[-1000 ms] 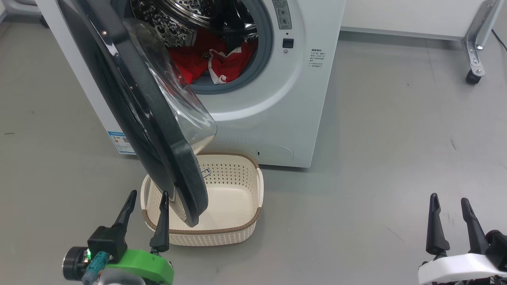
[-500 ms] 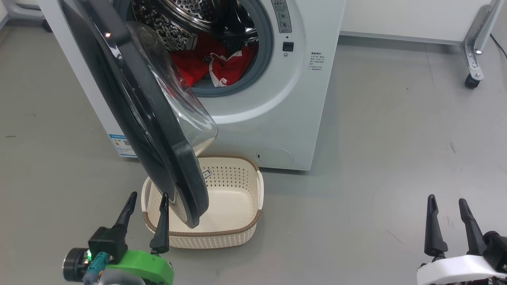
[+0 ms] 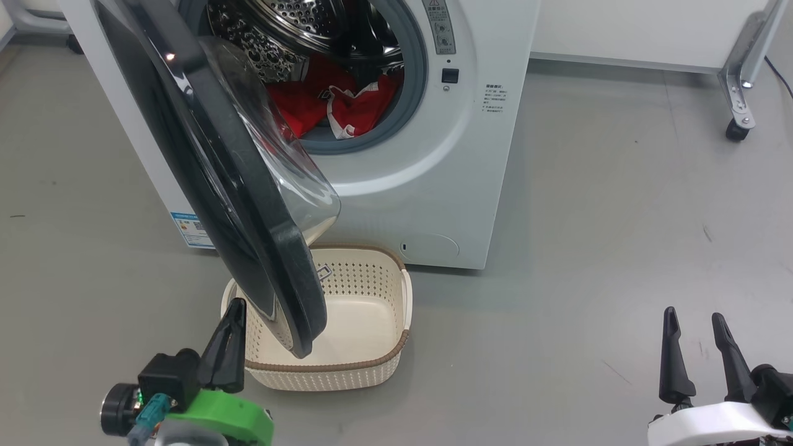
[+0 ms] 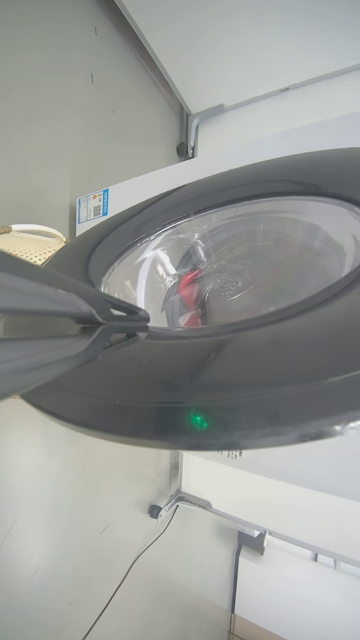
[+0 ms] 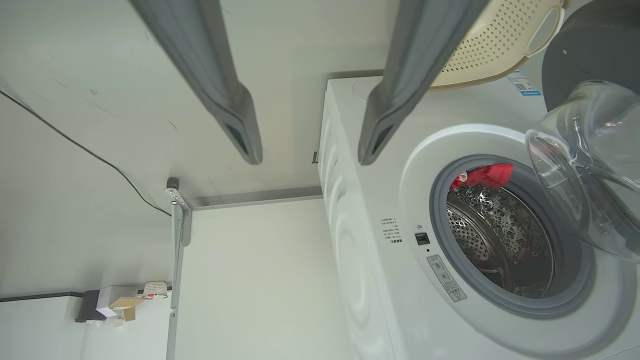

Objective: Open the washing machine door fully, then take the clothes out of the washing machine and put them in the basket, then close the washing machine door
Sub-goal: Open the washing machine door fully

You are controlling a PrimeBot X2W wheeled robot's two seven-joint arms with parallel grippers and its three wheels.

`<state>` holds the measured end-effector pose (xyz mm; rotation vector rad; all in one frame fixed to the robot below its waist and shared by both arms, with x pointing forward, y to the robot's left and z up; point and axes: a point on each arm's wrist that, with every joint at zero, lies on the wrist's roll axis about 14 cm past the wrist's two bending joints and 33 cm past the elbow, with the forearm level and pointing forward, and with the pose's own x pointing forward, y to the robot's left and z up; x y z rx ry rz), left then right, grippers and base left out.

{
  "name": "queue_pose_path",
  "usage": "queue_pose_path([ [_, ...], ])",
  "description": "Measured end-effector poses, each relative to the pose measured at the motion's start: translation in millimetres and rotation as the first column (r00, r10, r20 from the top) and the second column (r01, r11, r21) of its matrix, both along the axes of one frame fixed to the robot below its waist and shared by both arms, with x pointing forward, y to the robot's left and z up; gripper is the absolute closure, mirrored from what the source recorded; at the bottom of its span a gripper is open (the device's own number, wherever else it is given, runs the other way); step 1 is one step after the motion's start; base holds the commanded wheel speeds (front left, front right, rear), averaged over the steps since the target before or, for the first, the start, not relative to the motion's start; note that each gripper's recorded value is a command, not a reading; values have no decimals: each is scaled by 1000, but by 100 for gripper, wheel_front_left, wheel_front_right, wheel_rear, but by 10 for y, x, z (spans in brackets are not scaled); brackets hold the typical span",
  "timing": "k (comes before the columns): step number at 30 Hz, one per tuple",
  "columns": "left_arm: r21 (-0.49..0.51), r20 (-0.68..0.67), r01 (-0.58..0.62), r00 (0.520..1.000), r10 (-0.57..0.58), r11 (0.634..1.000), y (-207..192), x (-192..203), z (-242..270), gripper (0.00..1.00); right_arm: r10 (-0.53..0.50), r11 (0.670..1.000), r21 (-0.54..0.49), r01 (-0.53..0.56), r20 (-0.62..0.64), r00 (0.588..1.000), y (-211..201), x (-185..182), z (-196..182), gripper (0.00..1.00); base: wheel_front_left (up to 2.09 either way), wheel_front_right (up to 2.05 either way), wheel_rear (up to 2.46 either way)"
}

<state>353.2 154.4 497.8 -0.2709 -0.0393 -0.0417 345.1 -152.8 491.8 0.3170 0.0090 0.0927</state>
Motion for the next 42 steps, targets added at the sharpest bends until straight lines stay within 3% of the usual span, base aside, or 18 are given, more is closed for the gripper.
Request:
queue_pose_path([
  [10,-15,200,-91,975,92,996,328,175,669,100,1,1000,5,-1,-4,1000,17,10,-20,0,0,0,0],
  [23,28,543,-85,838,56,996,346,266,1924,100,23,1000,5,-23,0,1000,86,21,-20,0,0,0,0],
  [33,70,629,-28,777,-23,997,144,250,2281,100,28,1000,9,-28,6,1000,117,-8,-14,0,0,0,0],
  [42,130,610,94,777,-155,987,-282,309,2289,100,3,1000,12,-3,10,1000,46,-47,-7,0,0,0,0],
])
